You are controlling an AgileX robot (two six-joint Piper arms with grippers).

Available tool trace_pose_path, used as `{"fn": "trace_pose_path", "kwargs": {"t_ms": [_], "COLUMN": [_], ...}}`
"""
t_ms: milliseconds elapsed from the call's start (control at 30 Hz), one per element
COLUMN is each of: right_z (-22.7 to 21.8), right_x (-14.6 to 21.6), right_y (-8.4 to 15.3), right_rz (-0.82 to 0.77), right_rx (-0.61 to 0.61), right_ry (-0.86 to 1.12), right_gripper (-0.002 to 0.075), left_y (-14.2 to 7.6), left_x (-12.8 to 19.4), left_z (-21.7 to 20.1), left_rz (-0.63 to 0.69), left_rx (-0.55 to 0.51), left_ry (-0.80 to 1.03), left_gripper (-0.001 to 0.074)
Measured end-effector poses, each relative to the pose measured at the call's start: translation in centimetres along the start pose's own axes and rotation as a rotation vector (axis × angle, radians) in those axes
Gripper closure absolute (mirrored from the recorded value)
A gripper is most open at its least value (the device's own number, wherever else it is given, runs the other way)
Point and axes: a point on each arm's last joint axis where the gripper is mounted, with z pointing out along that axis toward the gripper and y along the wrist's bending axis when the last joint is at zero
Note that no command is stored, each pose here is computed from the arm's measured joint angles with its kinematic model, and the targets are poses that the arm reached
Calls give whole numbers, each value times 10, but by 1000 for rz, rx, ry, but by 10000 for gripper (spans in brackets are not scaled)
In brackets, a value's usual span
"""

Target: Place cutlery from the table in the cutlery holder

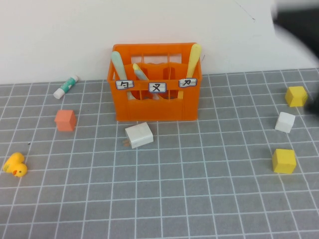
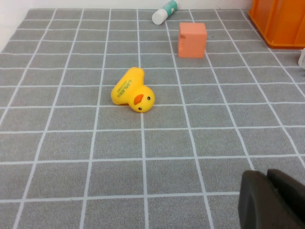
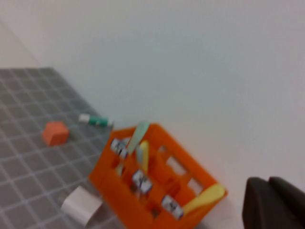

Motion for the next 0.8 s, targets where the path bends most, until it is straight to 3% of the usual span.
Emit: {"fn": "trace_pose_path", "kwargs": {"t_ms": [200,400,567,800], "right_z": [-29,-68,-90,-102], "right_x": [97,163,189,190], "right_y": [52,89,104,105], "right_rz": [8,32,24,-47], "right_rx": [-56,-63,-41,-3], "right_ry": [126,145,103,31], "right_gripper": [726,726,726,726], "left_y": [0,0,0,0], "left_x": [0,0,0,0], "left_z": [0,0,0,0], "left_rz": [0,-2,-2,-2], "left_rx": [0,0,0,0], "left_ry": [0,0,0,0], "left_gripper": [736,736,736,736]}}
